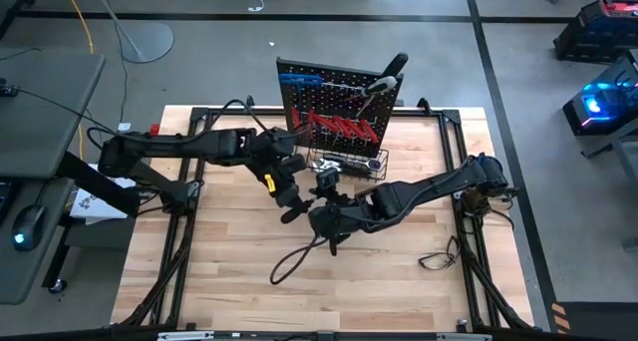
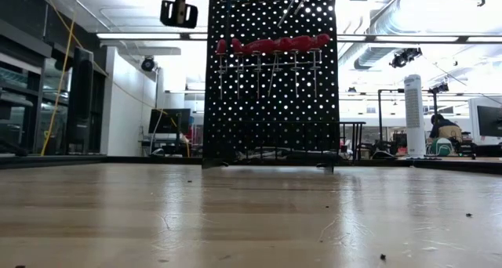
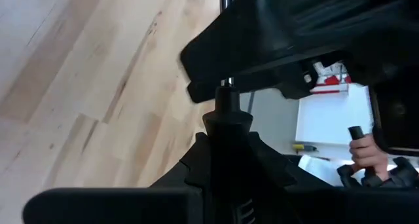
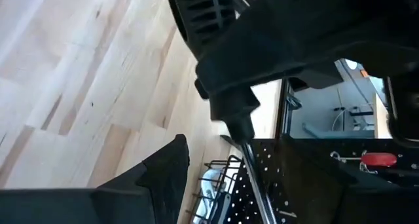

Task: Hang tools onto peg board
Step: Hang the black screwdriver on the peg board

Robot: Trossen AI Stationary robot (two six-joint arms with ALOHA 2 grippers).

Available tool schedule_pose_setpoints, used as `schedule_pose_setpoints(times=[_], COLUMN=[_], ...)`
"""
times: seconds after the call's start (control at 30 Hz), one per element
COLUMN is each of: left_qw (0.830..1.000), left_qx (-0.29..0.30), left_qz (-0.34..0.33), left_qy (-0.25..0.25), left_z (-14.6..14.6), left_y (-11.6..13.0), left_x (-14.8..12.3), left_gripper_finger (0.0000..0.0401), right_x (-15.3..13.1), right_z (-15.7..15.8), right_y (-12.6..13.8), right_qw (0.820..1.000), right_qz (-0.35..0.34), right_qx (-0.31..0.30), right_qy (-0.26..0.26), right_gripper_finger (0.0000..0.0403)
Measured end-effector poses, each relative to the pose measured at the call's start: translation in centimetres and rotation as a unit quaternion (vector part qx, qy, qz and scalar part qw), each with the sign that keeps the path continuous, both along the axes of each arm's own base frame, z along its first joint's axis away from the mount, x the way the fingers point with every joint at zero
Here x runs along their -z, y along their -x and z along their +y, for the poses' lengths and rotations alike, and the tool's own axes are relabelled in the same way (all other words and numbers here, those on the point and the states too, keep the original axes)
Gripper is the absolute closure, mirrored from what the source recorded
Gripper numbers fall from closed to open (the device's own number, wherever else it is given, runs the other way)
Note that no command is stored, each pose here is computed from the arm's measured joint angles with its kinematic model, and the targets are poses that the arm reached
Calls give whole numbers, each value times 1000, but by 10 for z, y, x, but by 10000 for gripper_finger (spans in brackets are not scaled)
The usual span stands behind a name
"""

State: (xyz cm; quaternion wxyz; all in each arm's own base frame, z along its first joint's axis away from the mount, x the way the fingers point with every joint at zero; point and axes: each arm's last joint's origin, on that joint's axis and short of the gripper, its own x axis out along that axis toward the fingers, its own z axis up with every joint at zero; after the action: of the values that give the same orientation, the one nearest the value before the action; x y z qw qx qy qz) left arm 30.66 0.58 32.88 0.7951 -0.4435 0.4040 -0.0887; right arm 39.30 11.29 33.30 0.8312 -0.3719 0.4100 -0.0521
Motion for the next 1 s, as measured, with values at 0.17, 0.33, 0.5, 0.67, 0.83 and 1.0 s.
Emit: schedule_pose_setpoints(times=[0.17, 0.33, 0.5, 0.67, 0.83, 1.0], left_qw=[1000, 1000, 1000, 1000, 1000, 1000], left_qx=[10, -2, -2, 0, -11, -14], left_qz=[4, 4, 3, -1, -1, -2], left_qy=[-4, -12, -12, -9, -2, -4], left_z=[-8, -6, -6, -6, -2, -1], left_y=[1, -1, -1, -1, -2, -2], left_x=[0, 1, 1, 1, 0, 1], left_gripper_finger=[349, 349, 349, 350, 351, 351], right_x=[-3, -5, -2, -3, 2, 6], right_z=[1, 3, -3, -6, -8, -9], right_y=[-3, -6, -8, -10, -8, -8], right_qw=[1000, 999, 999, 999, 999, 999], right_qz=[-19, -32, -23, -28, -5, 0], right_qx=[-6, -21, -18, -19, -16, 5], right_qy=[0, -20, -22, -34, -50, -49], right_gripper_finger=[183, 183, 216, 304, 384, 375])
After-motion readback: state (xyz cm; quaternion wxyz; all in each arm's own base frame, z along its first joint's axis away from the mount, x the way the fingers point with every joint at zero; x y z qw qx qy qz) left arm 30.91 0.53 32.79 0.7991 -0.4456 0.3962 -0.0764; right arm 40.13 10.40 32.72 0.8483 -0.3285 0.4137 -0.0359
